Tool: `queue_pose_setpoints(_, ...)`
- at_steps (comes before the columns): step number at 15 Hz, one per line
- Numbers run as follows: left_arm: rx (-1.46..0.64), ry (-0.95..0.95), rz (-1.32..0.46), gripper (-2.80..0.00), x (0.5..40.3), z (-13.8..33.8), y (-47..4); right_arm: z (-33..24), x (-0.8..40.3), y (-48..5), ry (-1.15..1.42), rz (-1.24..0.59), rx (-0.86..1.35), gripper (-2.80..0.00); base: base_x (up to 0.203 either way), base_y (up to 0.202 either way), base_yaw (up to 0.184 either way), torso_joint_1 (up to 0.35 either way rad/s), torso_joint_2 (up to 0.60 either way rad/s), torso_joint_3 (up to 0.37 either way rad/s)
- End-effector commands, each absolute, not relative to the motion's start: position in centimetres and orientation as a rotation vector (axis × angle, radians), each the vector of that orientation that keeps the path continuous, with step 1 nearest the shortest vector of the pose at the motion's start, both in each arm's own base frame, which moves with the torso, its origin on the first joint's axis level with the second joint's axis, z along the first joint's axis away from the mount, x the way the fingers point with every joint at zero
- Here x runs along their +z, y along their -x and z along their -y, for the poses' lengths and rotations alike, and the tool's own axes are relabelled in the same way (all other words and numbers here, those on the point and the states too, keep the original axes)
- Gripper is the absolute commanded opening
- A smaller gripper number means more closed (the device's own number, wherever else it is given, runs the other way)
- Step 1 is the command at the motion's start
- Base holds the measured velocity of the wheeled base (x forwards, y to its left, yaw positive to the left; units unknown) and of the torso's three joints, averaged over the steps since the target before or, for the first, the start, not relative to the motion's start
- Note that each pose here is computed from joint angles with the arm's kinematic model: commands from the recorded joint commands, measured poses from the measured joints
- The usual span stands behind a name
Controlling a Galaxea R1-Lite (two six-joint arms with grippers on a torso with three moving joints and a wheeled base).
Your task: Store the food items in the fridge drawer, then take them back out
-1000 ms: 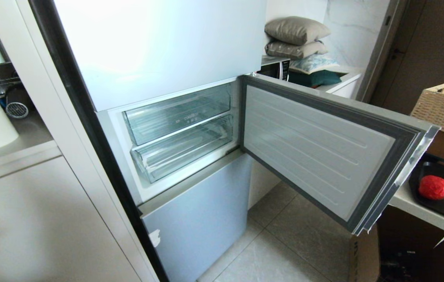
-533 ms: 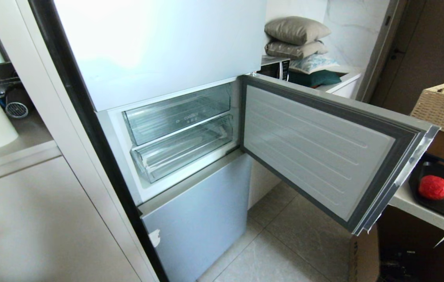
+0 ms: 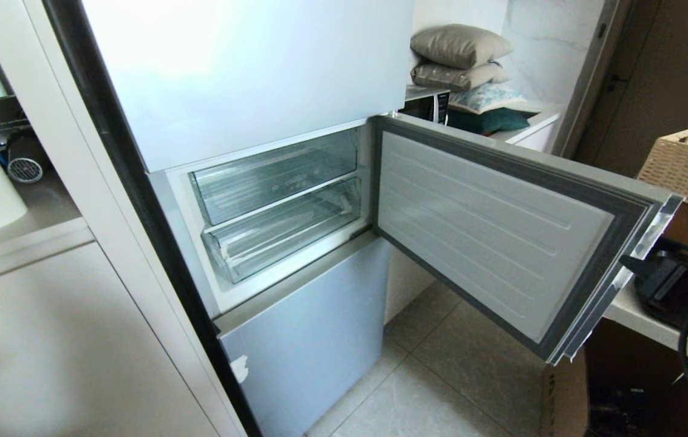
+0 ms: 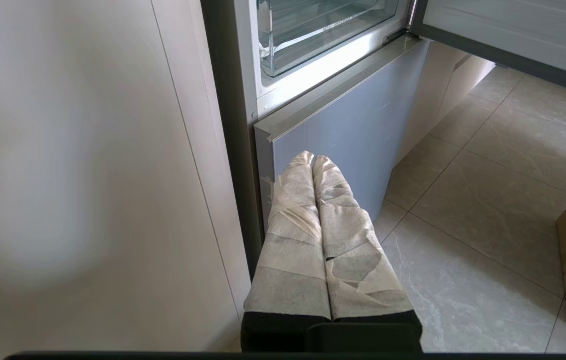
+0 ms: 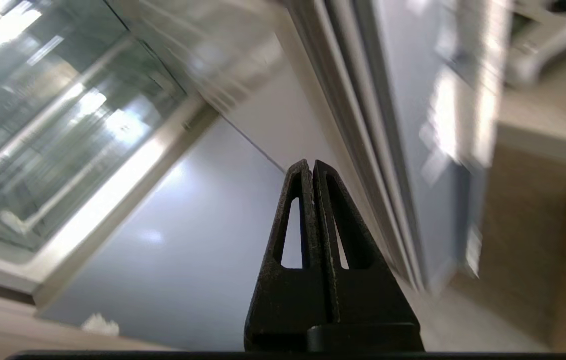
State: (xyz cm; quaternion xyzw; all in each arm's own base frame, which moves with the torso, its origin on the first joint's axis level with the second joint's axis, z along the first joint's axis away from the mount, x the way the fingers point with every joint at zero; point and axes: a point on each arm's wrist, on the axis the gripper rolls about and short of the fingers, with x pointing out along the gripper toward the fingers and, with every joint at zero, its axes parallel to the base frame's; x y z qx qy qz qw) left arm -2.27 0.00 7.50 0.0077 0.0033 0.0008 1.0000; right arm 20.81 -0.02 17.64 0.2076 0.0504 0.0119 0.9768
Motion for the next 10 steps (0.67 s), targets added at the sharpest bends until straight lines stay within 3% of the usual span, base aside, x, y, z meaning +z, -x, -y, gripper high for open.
queue_pose_setpoints(1,0.001,-0.015,-0.006,-2.8,7.5,0.0,2.3,0.1,15.5,-24.2,-0.422,-0.119,0.038,-2.8,0.0,0.0,0.0,0.0,0.0,0.0)
queue_pose_setpoints(10,0.001,-0.015,-0.008,-2.8,7.5,0.0,2.3,3.1,16.2,-26.1,-0.42,-0.053,-0.066,-2.8,0.0,0.0,0.0,0.0,0.0,0.0)
